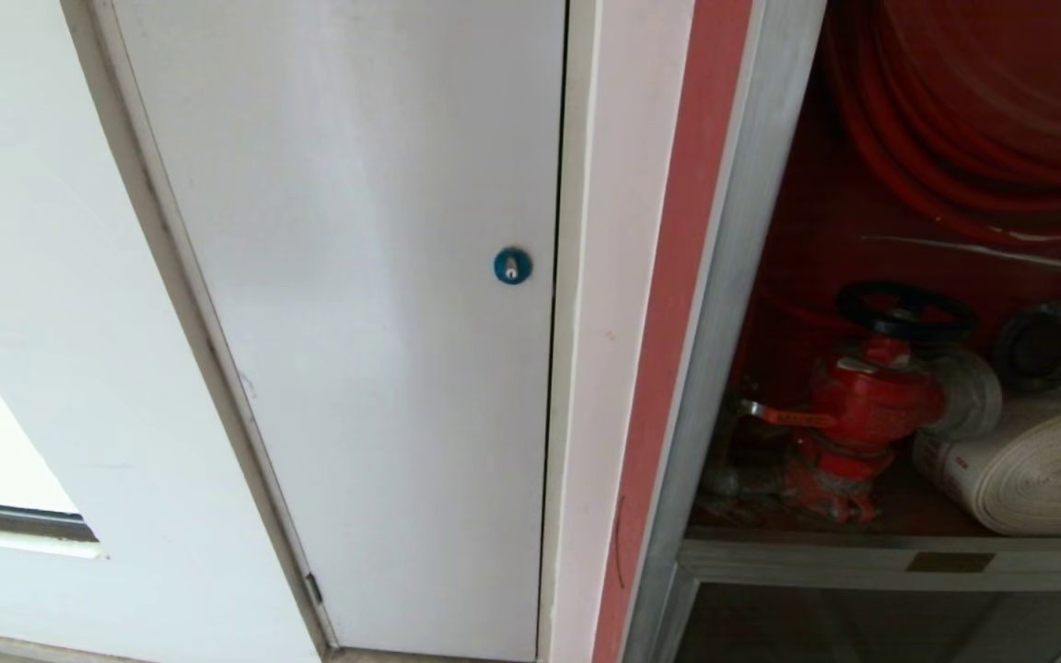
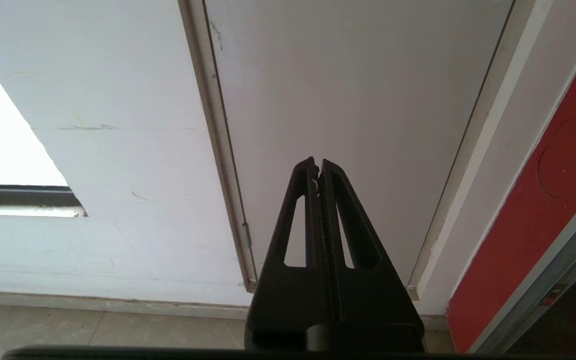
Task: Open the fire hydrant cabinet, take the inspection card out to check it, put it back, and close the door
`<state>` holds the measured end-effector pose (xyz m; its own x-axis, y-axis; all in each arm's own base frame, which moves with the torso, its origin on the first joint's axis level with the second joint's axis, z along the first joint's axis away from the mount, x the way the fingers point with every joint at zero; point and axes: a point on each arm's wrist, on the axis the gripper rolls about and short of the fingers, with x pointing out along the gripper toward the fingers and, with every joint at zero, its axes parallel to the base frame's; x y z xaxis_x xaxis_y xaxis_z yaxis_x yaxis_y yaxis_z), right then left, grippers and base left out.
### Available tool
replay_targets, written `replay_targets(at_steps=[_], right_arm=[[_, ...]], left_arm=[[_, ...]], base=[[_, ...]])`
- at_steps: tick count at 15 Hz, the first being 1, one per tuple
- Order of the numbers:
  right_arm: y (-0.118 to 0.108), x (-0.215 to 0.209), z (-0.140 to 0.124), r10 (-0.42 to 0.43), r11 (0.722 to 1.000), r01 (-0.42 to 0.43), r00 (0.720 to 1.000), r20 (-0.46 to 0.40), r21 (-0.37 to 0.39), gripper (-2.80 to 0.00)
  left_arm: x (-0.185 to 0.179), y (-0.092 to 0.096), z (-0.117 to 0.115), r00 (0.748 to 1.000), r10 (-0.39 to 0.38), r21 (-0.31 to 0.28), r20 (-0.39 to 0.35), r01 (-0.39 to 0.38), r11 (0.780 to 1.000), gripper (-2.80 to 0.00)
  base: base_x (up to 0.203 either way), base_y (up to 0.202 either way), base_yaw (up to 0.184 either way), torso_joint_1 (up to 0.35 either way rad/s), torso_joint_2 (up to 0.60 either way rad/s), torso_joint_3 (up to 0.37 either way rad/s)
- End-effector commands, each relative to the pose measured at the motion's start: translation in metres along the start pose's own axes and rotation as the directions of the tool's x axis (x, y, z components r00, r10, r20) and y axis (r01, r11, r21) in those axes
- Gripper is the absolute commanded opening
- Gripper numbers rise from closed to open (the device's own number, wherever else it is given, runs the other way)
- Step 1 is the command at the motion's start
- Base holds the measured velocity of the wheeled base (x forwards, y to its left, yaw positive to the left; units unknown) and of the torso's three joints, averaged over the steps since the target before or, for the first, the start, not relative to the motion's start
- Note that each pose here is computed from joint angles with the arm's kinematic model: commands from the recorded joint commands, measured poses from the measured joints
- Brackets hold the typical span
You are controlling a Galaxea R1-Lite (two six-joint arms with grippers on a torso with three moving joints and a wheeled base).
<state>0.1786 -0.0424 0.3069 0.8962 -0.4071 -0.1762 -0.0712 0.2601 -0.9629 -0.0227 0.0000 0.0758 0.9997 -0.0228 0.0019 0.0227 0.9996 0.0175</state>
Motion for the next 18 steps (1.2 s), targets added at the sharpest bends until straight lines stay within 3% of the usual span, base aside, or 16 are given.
replay_targets(at_steps=[1,7,18], right_arm=[[-0.003,0.025,-0.008,0.028,0.997,-0.025,0.999,0.044,-0.074,-2.80],[0.003,0.052,-0.020,0.081,0.983,-0.072,0.996,0.048,-0.167,-2.80],[0.012,0.113,-0.028,0.047,0.980,-0.032,0.996,0.073,-0.195,-2.80]], left_arm=[[0.001,0.000,-0.002,1.000,0.000,0.001,-0.007,0.000,1.000,-2.80],[0.001,0.000,-0.002,1.000,0.000,0.001,-0.007,0.000,1.000,-2.80],[0.001,0.000,-0.002,1.000,0.000,0.000,-0.008,0.000,1.000,-2.80]], base=[[0.000,0.000,0.000,0.000,0.00,0.000],[0.000,0.000,0.000,0.000,0.00,0.000],[0.000,0.000,0.000,0.000,0.00,0.000]])
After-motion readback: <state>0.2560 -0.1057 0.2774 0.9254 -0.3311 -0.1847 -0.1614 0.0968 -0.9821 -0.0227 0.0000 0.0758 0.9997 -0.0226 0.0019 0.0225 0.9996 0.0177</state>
